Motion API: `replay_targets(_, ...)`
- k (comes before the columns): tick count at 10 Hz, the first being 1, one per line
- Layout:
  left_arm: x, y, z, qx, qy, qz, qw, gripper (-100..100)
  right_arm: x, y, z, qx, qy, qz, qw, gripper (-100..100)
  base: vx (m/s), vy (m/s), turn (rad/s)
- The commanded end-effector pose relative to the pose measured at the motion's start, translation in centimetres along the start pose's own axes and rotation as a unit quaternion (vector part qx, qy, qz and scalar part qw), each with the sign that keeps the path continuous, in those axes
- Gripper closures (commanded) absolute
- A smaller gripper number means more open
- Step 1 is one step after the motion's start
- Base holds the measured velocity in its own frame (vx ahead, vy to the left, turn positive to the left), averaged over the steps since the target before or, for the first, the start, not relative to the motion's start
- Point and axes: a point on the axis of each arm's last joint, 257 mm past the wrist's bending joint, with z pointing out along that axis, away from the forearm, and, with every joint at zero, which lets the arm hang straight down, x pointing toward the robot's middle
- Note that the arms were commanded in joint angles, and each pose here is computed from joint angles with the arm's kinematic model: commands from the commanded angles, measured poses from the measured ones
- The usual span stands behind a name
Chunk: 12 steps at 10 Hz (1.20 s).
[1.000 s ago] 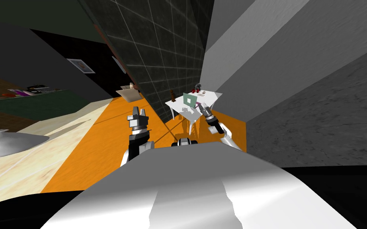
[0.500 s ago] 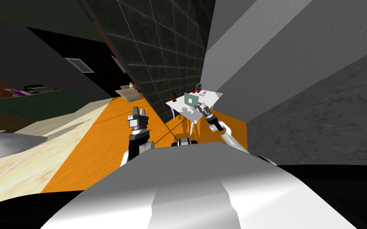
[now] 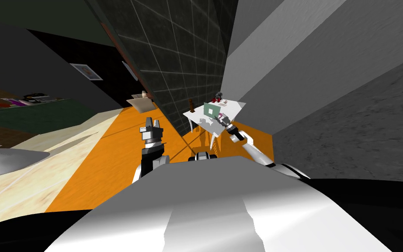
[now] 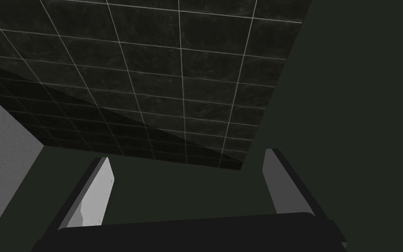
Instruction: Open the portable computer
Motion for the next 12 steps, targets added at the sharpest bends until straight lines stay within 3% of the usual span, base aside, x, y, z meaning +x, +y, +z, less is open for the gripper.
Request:
replay_targets(1,0.0,0.0,0.0,0.000,0.000,0.000,1.0000,0,1.6,-1.7,0.0,0.006,0.027,-0.040,0.9988,-100,0.041,0.040,-0.005)
replay_targets(2,0.0,0.0,0.0,0.000,0.000,0.000,1.0000,0,2.1,-2.7,0.4,0.004,0.040,-0.072,0.9966,-100,0.052,0.056,-0.012)
replay_targets(7,0.0,0.0,0.0,0.000,0.000,0.000,1.0000,0,4.4,-6.5,0.0,0.017,0.086,-0.135,0.9869,-100,0.059,0.051,-0.007)
replay_targets(8,0.0,0.0,0.0,0.000,0.000,0.000,1.0000,0,5.0,-8.2,-0.1,0.020,0.103,-0.166,0.9805,-100,0.071,0.046,-0.006)
replay_targets(11,0.0,0.0,0.0,0.000,0.000,0.000,1.0000,0,5.6,-10.0,-0.3,0.026,0.123,-0.196,0.9726,-100,0.051,0.048,-0.008)
replay_targets(12,0.0,0.0,0.0,0.000,0.000,0.000,1.0000,0,5.4,-11.2,-0.1,0.026,0.132,-0.224,0.9652,-100,0.061,0.048,-0.007)
